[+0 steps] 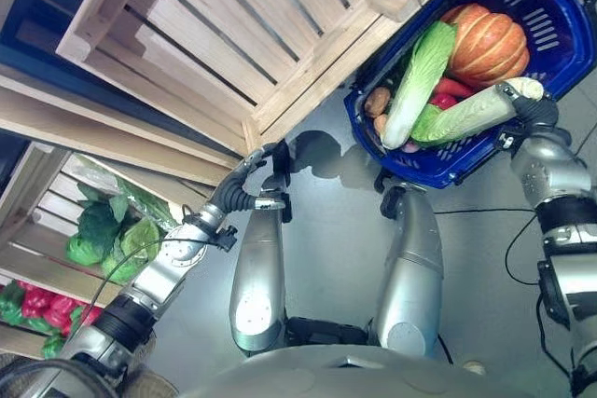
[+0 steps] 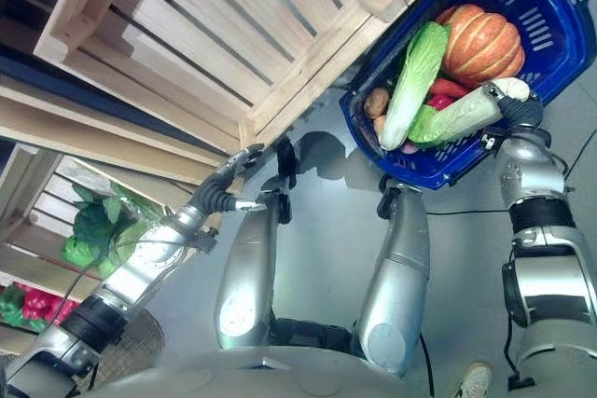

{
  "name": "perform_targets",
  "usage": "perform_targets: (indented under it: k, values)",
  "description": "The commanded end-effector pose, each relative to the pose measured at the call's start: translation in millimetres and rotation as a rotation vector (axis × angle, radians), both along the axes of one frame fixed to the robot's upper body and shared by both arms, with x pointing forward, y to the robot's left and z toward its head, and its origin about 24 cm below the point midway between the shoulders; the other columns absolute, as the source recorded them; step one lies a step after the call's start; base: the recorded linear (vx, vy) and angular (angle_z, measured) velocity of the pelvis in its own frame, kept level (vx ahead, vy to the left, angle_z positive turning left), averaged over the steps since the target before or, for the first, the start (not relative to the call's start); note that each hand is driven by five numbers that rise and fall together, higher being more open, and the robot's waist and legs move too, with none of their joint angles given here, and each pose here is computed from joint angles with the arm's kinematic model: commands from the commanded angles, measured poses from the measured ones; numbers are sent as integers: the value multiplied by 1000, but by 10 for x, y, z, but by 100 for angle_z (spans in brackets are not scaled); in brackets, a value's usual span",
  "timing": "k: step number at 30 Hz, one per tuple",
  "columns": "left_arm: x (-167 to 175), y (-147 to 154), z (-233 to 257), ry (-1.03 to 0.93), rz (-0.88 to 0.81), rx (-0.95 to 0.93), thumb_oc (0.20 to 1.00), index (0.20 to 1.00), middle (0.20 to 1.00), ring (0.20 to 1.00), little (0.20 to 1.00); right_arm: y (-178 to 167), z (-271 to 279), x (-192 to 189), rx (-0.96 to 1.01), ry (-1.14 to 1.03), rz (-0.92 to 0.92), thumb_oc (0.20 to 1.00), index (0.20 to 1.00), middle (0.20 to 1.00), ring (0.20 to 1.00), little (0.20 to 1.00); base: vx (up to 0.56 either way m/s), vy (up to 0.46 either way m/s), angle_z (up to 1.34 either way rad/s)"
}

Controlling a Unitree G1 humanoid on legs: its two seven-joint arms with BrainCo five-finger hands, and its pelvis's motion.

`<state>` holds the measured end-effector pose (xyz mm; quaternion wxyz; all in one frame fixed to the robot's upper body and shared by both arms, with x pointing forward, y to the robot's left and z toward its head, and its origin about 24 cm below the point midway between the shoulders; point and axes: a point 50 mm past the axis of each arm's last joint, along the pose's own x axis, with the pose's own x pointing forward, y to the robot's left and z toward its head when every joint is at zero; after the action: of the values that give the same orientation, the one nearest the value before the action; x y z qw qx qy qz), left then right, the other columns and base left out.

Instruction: Pick up fruits and vegetables into the basket

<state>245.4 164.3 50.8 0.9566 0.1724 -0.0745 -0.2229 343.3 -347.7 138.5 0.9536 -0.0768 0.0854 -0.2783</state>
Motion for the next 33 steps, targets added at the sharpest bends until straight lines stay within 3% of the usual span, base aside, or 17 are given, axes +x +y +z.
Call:
perform_targets:
  k: [1,5,6,11,13,19,27,33]
  values:
    - [-135,-188,48,-40,-92,-67,1000,1000,1000,1000,1000,-297,32,-125,-52,104,-68,200,200,200,200,200,-10,-78,9]
    - [-152,-218,38,-42,-103,-63,1000,1000,1000,1000,1000,-418,88,-155,-115,128,-138,225,225,225,225,225,6,-58,8]
    - [-162,-232,31,-41,-107,-64,1000,1000,1000,1000,1000,-435,163,-143,-148,114,-170,1000,1000,1000,1000,1000,6,-38,12]
    - [-184,-247,17,-45,-112,-60,1000,1000,1000,1000,1000,-436,281,-126,-229,69,-224,1000,1000,1000,1000,1000,3,-8,4]
    - [-243,-268,-20,-51,-112,-68,1000,1000,1000,1000,1000,-349,525,-80,-374,-55,-292,1000,1000,1000,1000,1000,-5,59,7]
    - [-281,-248,-69,-22,-92,-93,1000,1000,1000,1000,1000,-226,559,-126,-469,-179,-337,1000,1000,1000,1000,1000,6,120,-4]
    - [-254,-144,-112,-10,-46,-113,1000,1000,1000,1000,1000,89,81,-405,-382,-408,-344,1000,1000,1000,1000,1000,8,178,-15]
    - [-256,42,-245,57,9,-83,1000,1000,1000,1000,1000,429,-535,-770,-328,-414,-244,1000,1000,1000,1000,1000,66,77,-13]
